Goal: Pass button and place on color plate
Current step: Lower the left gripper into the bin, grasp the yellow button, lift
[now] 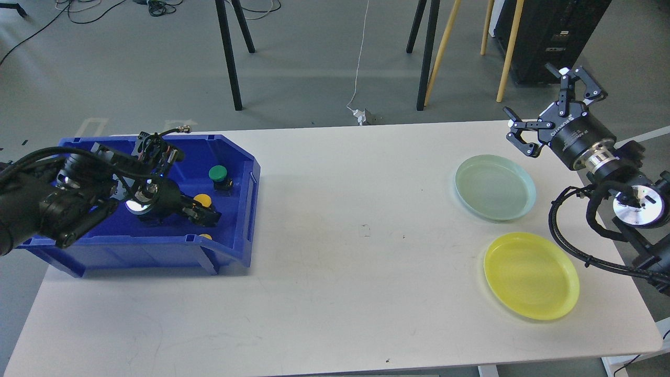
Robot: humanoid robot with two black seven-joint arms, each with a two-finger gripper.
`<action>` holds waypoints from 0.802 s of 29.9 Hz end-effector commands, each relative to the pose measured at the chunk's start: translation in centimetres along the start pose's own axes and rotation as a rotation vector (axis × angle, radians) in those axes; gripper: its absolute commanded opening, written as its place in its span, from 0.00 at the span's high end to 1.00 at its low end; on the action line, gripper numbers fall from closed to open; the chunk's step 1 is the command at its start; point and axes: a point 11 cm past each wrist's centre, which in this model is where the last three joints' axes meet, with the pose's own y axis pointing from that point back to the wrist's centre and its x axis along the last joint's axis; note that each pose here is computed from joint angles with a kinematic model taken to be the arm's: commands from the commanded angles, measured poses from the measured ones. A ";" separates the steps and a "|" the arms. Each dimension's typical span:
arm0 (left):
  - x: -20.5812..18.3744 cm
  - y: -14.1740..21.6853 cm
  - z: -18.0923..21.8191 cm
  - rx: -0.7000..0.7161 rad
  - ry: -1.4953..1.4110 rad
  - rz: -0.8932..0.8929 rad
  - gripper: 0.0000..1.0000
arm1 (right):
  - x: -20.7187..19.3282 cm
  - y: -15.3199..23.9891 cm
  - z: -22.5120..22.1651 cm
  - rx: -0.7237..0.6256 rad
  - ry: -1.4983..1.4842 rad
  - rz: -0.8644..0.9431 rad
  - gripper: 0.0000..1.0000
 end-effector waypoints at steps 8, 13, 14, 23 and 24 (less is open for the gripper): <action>0.2 0.1 -0.1 0.004 0.000 0.003 0.40 | -0.2 0.1 0.2 0.001 -0.009 -0.007 0.00; 0.3 0.2 -0.6 0.019 0.020 0.012 0.48 | -0.3 0.3 0.4 0.000 -0.016 -0.011 0.00; 0.6 0.0 -0.5 0.018 0.013 0.028 0.52 | -0.2 0.4 0.6 -0.002 -0.017 -0.009 0.00; 0.9 -0.3 -0.3 0.016 0.002 0.051 0.92 | 0.3 1.0 0.6 0.009 -0.030 0.001 0.00; 1.0 -0.3 -0.2 0.014 0.000 0.051 0.93 | 0.5 1.2 0.3 0.012 -0.024 0.008 0.00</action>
